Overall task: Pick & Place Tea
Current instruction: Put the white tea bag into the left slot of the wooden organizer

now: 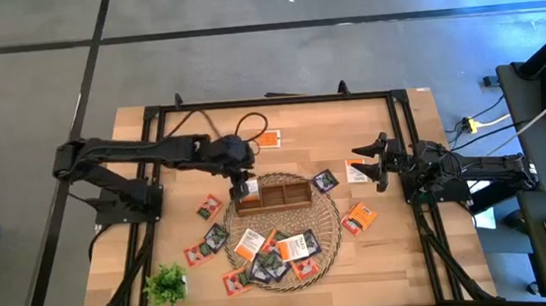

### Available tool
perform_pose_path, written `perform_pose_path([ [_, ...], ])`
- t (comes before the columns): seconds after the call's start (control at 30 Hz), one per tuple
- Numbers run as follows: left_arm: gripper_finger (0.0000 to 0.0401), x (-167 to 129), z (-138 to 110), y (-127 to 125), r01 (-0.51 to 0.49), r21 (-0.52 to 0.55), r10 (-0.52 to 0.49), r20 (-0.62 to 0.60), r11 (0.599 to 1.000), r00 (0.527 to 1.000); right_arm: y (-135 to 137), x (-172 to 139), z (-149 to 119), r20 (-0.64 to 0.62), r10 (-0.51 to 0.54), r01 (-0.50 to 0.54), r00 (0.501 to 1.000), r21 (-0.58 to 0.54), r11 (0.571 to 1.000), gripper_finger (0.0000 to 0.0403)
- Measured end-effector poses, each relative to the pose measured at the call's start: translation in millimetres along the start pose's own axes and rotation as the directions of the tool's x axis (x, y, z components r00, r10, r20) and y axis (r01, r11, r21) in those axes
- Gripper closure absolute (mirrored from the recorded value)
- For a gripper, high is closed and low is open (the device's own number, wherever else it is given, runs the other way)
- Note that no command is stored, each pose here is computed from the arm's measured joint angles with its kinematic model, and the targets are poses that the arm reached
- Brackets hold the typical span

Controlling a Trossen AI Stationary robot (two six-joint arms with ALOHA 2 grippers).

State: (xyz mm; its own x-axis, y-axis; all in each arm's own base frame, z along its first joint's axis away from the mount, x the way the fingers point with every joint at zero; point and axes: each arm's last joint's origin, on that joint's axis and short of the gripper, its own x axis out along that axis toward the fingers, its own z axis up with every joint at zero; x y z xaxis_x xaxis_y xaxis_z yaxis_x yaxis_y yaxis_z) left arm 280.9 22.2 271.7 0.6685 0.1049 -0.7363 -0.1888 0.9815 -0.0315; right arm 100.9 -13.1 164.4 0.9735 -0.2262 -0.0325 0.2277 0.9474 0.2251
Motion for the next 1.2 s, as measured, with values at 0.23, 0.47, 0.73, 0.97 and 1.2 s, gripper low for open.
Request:
perform_pose_path([
  [0.23,0.0288,14.2,-24.4,-14.2,0.119,0.054,-0.130,0.357,0.991,0.925,0.0,0.0,0.3,0.003,0.000,0.000,1.000,-0.001,1.000,0.0156],
  [0.47,0.0292,18.7,-37.1,-26.4,0.187,0.083,-0.200,0.574,0.979,0.794,0.7,0.0,3.2,0.033,0.007,-0.009,0.999,0.061,0.998,0.0156],
  [0.73,0.0288,18.5,-37.2,-27.3,0.169,0.113,-0.203,0.575,0.979,0.793,0.7,-0.1,3.2,0.033,0.008,-0.010,0.999,0.061,0.998,0.0156],
  [0.97,0.0291,23.0,-43.2,-25.6,0.141,0.136,-0.191,0.511,0.981,0.838,0.7,-0.1,3.0,0.031,0.007,-0.009,1.000,0.061,0.998,0.0156],
  [1.2,0.0289,23.9,-45.0,-26.7,0.153,0.125,-0.195,0.494,0.980,0.847,0.0,0.0,0.0,0.000,-0.001,0.001,1.000,0.058,0.998,0.0156],
])
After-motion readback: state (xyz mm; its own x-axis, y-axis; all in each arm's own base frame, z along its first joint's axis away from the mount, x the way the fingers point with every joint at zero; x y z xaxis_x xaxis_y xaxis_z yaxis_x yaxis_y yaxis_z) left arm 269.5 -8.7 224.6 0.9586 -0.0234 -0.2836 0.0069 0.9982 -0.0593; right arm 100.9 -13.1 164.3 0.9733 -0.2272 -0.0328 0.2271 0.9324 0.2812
